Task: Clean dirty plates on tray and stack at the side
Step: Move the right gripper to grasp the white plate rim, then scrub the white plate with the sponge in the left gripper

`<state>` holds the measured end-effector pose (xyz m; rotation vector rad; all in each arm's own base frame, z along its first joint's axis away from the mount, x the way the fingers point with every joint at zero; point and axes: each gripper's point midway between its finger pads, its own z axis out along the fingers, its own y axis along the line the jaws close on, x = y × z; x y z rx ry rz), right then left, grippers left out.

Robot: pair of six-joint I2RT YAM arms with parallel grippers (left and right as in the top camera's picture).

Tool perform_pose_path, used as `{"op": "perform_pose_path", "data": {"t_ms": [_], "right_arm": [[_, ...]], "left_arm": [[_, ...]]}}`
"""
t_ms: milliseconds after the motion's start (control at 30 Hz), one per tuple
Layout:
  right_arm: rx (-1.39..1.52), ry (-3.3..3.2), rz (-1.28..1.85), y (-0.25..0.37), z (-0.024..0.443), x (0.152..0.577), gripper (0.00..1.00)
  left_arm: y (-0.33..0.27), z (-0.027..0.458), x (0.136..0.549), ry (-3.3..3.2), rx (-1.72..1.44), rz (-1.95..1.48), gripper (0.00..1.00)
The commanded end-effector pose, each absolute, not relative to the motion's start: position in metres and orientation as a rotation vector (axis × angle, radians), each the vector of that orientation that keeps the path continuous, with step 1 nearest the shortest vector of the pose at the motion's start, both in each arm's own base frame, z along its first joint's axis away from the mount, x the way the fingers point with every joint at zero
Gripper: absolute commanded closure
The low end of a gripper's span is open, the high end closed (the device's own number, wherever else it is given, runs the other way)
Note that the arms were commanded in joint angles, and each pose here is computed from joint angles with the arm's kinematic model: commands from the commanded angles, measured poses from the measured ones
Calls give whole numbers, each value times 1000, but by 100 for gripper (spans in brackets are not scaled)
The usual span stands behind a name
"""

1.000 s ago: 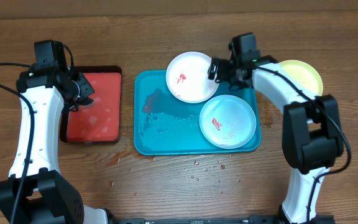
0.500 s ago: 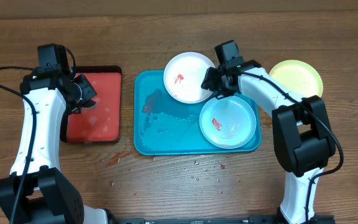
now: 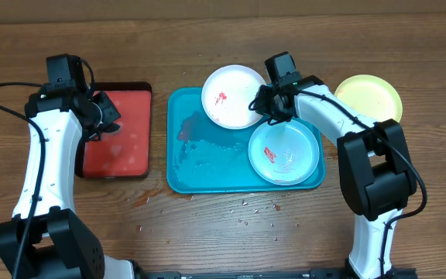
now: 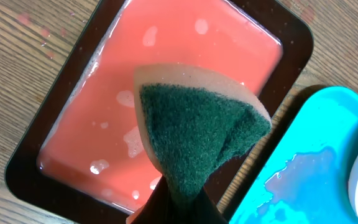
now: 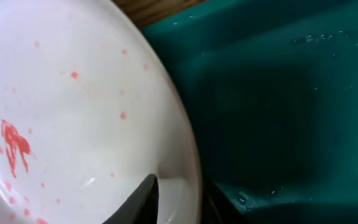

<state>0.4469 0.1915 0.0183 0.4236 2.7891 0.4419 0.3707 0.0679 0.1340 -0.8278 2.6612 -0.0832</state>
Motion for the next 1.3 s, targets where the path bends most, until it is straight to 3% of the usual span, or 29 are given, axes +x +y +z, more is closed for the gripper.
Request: {"op": "perform_pose_path", "data": {"t_ms": [0, 100, 267, 533, 633, 700, 767, 800, 1067, 1267], "right_arm": [[408, 2788, 474, 205, 22, 444, 80], [361, 2786, 489, 215, 23, 442, 81], [275, 2804, 505, 232, 23, 433, 96], [-110, 2849, 436, 249, 15, 409, 96], [-113, 2860, 430, 248, 14, 407, 95], [-115, 2858, 431, 248, 15, 407, 78], [-128, 2857, 428, 248, 15, 407, 52], [-129, 2857, 429, 248, 14, 407, 48], [-155, 2860, 460, 264, 7, 401, 53], [-118, 2905, 439, 264, -12, 396, 76]], "left_arm": [[66, 131, 371, 2669, -825, -95, 96], [65, 131, 372, 2668, -822, -102, 96], [42, 135, 381, 2692, -629, -255, 96], [23, 137, 384, 2710, -506, -287, 96], [17, 137, 384, 2713, -486, -292, 96], [13, 137, 385, 2716, -460, -294, 96], [7, 137, 385, 2721, -440, -297, 96], [3, 137, 385, 2724, -426, -300, 96], [-33, 139, 389, 2723, -296, -326, 96], [-55, 140, 394, 2710, -259, -354, 96]]}}
